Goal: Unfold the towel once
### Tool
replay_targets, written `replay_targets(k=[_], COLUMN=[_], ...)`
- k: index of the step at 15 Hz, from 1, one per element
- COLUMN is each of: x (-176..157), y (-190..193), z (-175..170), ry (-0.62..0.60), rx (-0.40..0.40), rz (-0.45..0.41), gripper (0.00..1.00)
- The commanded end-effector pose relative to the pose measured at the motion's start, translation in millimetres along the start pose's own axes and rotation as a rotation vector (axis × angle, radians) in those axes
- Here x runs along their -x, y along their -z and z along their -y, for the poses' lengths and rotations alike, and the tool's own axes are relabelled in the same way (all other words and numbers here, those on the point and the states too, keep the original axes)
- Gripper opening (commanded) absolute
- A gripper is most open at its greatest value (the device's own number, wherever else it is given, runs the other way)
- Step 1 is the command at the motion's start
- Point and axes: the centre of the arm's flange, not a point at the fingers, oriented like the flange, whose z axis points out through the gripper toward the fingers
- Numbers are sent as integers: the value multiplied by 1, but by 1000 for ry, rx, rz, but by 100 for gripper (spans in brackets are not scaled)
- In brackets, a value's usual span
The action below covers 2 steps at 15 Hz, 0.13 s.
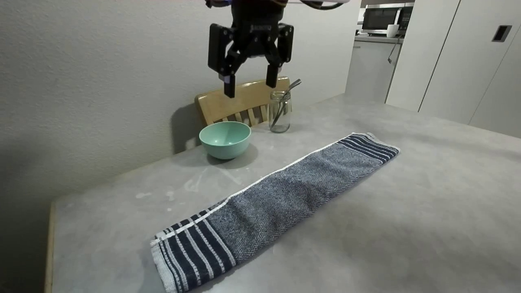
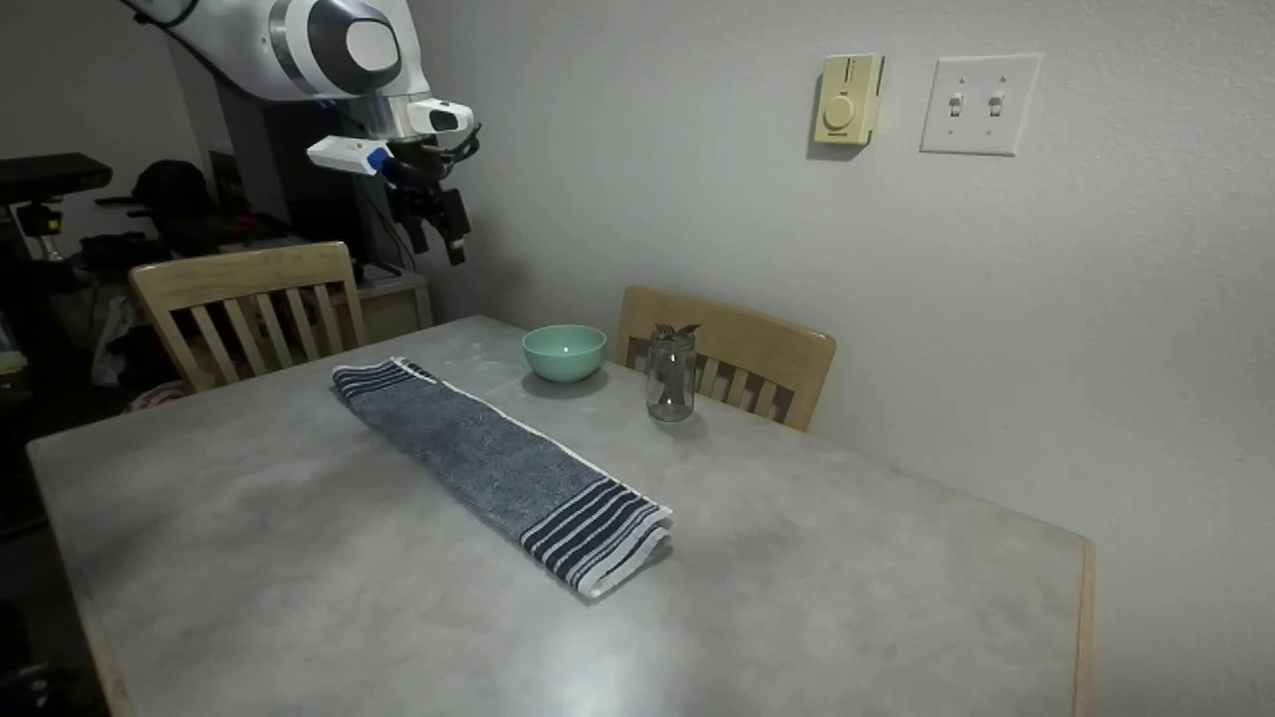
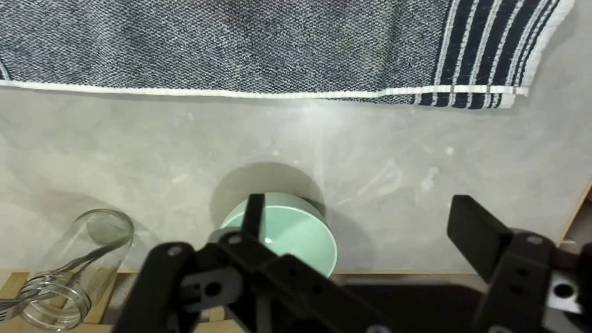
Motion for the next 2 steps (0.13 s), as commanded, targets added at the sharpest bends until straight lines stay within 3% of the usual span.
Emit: replay_targets(k=[1,2], x=[0,1], y=[0,0], z=[0,0], ry=[-1,-1], rx=[0,1], rz=[0,2], gripper=[100,100])
